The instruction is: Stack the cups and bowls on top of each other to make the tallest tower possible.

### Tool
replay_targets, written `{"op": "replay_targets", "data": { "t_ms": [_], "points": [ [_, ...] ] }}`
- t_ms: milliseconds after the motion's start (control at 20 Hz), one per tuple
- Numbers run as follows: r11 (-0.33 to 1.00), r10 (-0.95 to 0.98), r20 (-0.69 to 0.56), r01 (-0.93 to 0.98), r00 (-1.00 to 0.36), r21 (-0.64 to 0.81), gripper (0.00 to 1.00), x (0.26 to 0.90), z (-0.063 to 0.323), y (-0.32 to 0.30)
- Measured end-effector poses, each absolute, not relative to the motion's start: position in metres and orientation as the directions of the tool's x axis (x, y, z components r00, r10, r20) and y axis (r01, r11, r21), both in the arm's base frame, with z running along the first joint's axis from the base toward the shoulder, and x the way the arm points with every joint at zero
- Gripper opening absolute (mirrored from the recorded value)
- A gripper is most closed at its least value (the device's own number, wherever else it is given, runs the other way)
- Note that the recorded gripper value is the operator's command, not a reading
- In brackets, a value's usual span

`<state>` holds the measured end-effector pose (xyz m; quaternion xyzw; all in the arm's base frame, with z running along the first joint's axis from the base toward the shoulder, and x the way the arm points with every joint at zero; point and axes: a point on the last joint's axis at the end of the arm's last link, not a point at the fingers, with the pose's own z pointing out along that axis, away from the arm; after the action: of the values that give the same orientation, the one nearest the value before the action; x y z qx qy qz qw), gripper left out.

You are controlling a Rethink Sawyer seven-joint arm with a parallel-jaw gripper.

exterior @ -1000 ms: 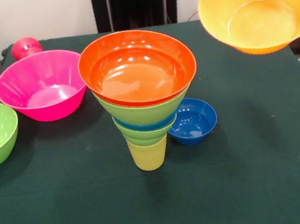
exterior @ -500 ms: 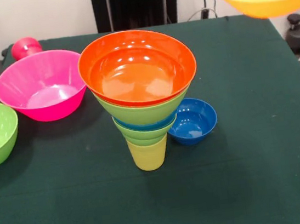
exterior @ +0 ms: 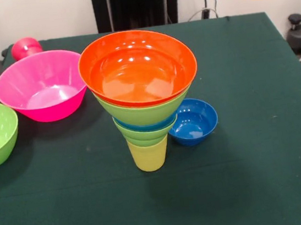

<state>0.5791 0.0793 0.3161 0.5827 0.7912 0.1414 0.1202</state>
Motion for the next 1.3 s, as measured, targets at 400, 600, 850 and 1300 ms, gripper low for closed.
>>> {"op": "replay_targets", "data": {
  "t_ms": [400,600,850,1300],
  "points": [
    [0.302,0.952,-0.059,0.899,-0.299,0.318,0.0,0.595,0.336,0.056],
    [0.271,0.962,-0.064,0.914,-0.264,0.302,0.0,0.603,0.346,0.029],
    [0.276,0.961,-0.083,0.914,-0.264,0.297,0.0,0.611,0.355,-0.003],
    [0.36,0.933,-0.129,0.885,-0.336,0.296,0.0,0.623,0.364,-0.034]
  ]
}}
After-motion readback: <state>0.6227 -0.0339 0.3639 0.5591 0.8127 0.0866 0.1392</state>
